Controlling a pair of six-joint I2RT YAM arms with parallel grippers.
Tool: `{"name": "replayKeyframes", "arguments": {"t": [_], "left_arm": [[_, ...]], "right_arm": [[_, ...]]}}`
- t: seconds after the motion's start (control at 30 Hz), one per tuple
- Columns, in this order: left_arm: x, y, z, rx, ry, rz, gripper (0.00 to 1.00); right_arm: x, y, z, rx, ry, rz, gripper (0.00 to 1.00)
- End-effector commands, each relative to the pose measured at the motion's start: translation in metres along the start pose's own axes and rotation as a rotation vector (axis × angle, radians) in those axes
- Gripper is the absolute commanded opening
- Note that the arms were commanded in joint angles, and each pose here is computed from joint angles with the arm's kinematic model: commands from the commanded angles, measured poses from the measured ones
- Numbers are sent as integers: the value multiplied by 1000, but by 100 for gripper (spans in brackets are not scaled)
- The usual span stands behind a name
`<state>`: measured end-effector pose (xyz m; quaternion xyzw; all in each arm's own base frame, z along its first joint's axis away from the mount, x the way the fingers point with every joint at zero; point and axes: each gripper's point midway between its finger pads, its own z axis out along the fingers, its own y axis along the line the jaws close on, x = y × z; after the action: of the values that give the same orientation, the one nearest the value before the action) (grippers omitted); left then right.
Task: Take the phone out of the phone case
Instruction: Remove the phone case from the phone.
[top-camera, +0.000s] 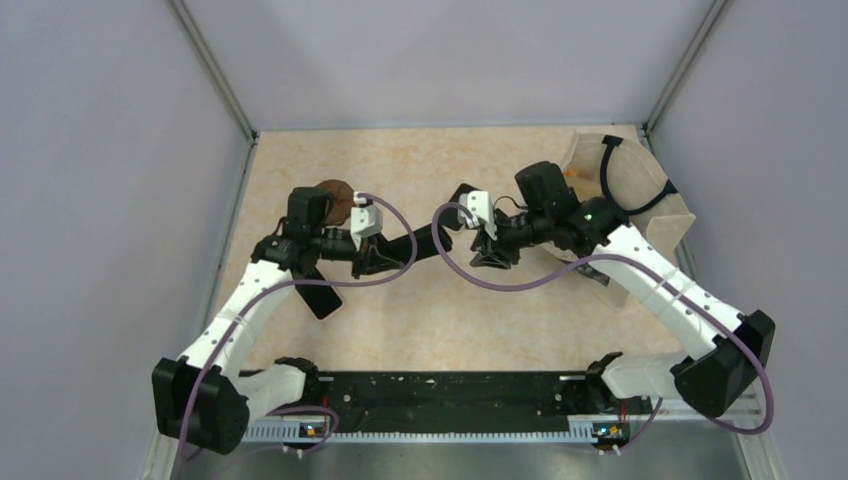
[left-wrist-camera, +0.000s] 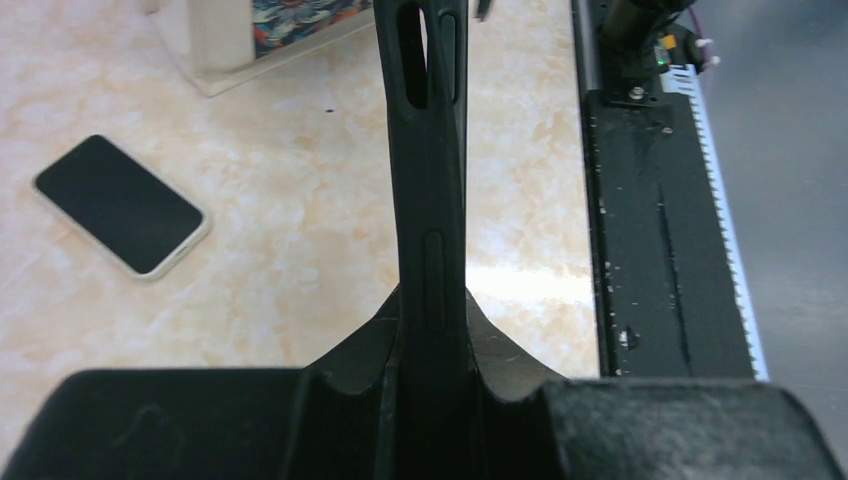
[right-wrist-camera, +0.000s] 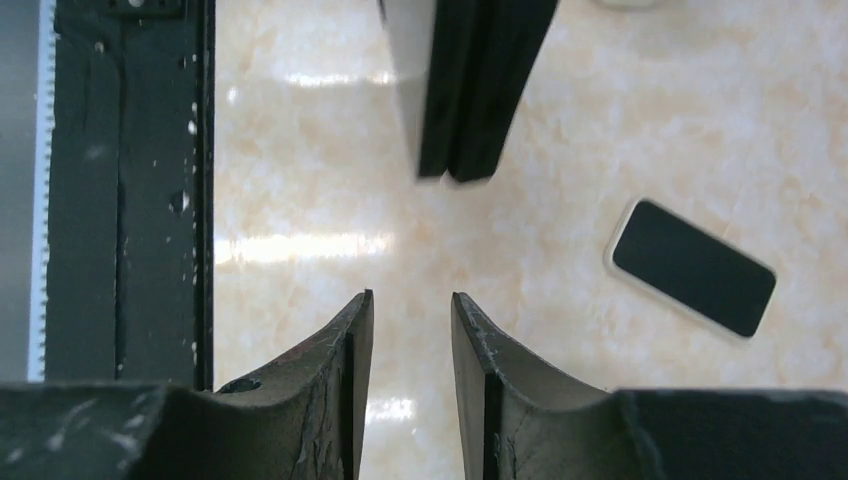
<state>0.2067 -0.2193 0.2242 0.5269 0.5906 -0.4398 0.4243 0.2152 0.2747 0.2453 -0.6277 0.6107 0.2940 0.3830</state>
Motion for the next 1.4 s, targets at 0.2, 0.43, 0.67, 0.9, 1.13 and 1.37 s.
{"name": "replayKeyframes", "arguments": {"t": [0.2,0.43,0.67,0.9,1.13,1.37], "left_arm": [[-21,6,-6,5,-67,185,0],[-13,3,-5,11,-59,168,0],[-11,0,-3,25,-58,162,0],[-12,-2,0,33,-58,159,0],[-13,-3,2,36,-58,155,0],[-14,-3,3,39,-59,157,0]], "right_arm": [[-13,21,-34,-51,17,-1,36],[-64,12,-35,-59,-144,-15,37],[-94,17,-31,-137,-242,-29,37],[-97,20,-19,-179,-251,-32,36],[-95,20,-12,-189,-245,-27,36],[-91,23,-8,-198,-239,-18,36]]}}
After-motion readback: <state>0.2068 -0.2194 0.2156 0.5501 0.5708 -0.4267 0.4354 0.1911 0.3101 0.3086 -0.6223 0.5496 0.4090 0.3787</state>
